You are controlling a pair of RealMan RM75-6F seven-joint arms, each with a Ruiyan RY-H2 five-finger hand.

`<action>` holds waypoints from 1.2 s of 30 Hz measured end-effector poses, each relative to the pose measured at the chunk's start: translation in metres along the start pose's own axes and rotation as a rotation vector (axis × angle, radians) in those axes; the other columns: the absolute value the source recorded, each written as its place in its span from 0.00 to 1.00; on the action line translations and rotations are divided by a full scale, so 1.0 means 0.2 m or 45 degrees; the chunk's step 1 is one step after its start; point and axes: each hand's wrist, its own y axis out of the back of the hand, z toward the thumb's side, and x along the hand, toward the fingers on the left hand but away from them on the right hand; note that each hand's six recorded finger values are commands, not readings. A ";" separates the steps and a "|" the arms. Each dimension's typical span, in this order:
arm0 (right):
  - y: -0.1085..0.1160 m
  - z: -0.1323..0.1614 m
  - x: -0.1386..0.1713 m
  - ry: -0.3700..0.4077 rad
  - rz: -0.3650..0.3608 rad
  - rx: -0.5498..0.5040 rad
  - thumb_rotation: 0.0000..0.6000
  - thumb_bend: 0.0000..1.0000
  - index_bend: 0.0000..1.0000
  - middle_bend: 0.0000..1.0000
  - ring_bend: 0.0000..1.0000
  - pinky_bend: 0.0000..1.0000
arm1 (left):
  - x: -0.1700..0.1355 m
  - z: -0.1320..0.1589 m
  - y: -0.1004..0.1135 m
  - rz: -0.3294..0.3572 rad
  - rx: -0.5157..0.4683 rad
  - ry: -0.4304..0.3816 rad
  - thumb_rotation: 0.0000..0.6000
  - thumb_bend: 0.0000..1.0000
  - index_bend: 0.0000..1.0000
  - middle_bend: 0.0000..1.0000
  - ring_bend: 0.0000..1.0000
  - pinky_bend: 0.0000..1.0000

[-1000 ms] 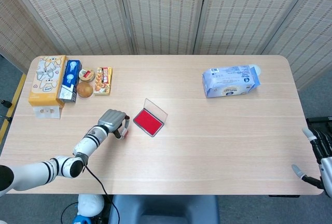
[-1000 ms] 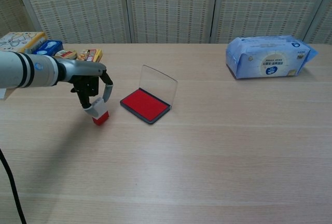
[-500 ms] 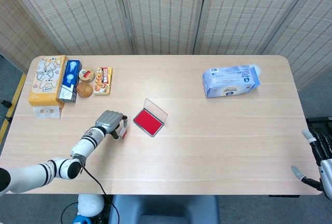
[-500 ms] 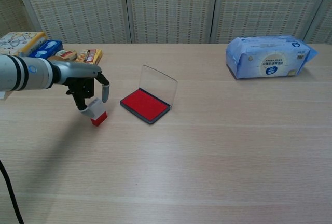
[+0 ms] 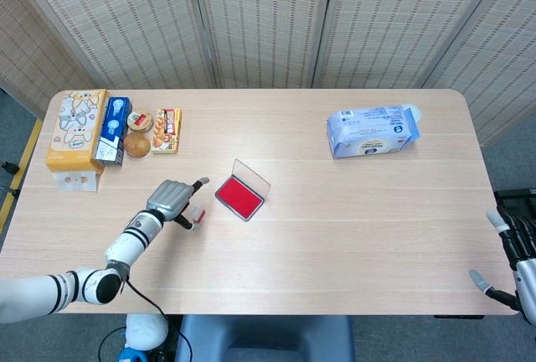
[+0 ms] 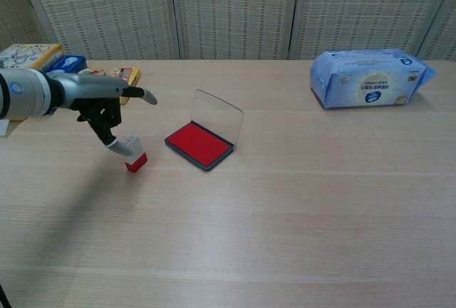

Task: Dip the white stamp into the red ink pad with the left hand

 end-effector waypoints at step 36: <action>-0.16 0.01 -0.11 -0.103 0.105 0.120 1.00 0.22 0.00 0.00 0.00 0.00 | -1.30 -0.58 -0.28 0.739 0.056 0.354 1.00 0.20 0.00 0.00 0.06 0.41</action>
